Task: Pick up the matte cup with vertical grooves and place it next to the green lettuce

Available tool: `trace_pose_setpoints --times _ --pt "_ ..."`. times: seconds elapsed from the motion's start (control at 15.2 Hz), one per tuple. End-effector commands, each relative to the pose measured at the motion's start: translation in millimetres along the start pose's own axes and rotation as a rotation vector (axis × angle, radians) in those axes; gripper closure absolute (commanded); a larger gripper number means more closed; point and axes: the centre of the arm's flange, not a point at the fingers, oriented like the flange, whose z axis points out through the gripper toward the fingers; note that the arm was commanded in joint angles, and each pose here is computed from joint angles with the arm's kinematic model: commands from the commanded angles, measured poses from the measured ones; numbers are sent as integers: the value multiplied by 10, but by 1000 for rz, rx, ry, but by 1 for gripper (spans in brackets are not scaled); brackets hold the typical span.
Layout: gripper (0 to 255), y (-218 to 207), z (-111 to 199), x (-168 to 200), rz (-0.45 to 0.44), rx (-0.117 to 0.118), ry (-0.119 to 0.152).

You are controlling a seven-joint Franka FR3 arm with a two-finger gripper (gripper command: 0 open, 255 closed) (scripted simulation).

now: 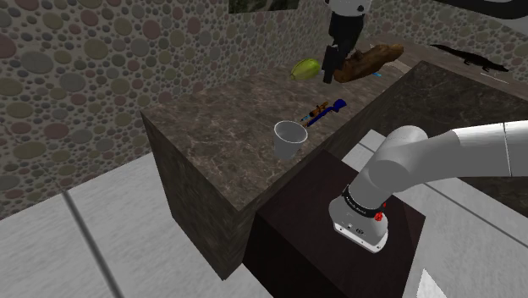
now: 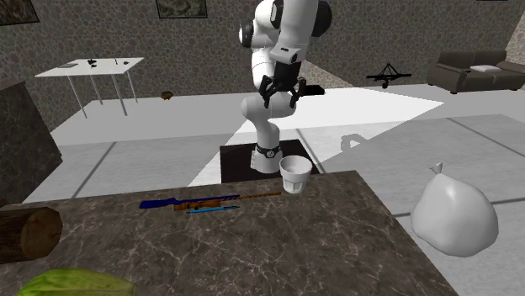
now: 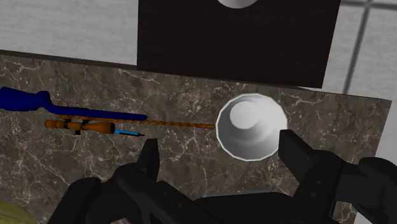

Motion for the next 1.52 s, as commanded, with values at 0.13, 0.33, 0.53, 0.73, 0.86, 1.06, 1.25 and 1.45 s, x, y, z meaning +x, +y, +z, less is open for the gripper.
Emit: trace_pose_setpoints --times 0.13,0.33,0.53,0.73,0.86,1.06,1.25,1.45 --pt "0 57 247 84 -1 35 8" --pt "0 126 619 213 -3 89 21" --pt "0 175 993 347 -5 142 33" --pt "0 204 1367 486 -7 195 46" --pt "0 212 1616 581 -8 230 54" --pt "0 207 1988 728 -10 283 67" --pt "0 175 2130 752 -10 289 68" --pt "0 130 2282 762 -10 289 68"
